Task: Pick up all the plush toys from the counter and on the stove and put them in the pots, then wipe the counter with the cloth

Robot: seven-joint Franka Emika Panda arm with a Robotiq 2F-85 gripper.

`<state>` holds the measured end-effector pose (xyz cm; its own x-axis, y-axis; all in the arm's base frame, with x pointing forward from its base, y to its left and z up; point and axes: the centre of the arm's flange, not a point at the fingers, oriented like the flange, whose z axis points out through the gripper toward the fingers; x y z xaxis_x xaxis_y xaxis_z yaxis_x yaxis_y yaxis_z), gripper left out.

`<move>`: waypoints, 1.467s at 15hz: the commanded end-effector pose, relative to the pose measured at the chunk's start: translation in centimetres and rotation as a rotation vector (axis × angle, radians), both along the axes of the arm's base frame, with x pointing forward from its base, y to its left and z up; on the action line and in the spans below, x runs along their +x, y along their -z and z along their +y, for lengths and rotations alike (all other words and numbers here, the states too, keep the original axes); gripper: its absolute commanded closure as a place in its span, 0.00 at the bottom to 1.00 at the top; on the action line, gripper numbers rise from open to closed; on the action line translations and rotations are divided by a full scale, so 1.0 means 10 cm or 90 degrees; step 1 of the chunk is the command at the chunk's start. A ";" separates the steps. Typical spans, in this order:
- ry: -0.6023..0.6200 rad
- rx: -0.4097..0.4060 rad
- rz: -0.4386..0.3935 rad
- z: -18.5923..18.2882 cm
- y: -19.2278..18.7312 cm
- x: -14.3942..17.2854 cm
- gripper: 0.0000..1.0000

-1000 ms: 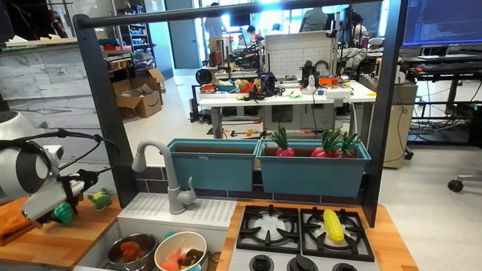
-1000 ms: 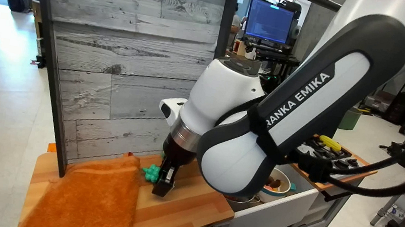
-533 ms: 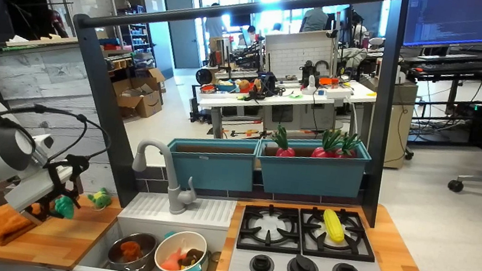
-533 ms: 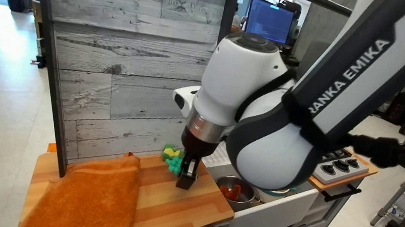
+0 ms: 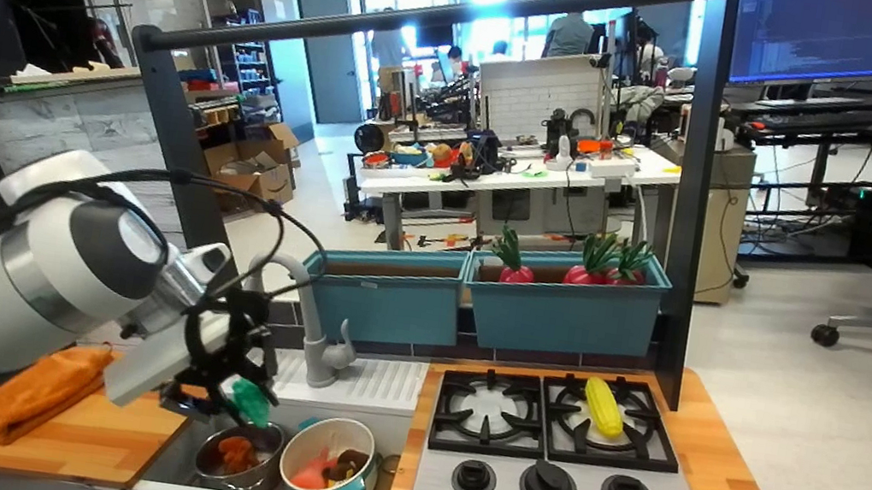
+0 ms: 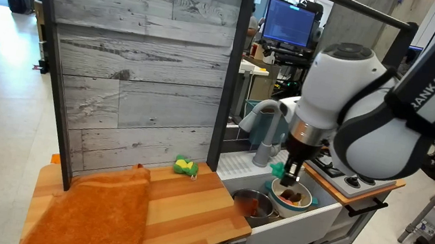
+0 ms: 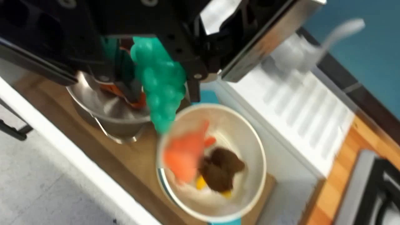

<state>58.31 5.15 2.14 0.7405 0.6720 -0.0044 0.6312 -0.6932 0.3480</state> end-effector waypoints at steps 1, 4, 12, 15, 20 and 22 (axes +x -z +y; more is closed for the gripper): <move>0.096 -0.013 0.001 -0.70 0.26 0.01 0.82; 0.136 -0.021 -0.003 -1.07 0.39 -0.01 0.82; 0.119 0.000 -0.044 -0.95 0.26 -0.02 0.20; 0.089 0.017 -0.076 -0.77 0.14 -0.05 0.00; 0.020 0.081 -0.071 -0.35 -0.12 -0.19 0.00; -0.036 0.130 -0.064 -0.04 -0.33 -0.32 0.00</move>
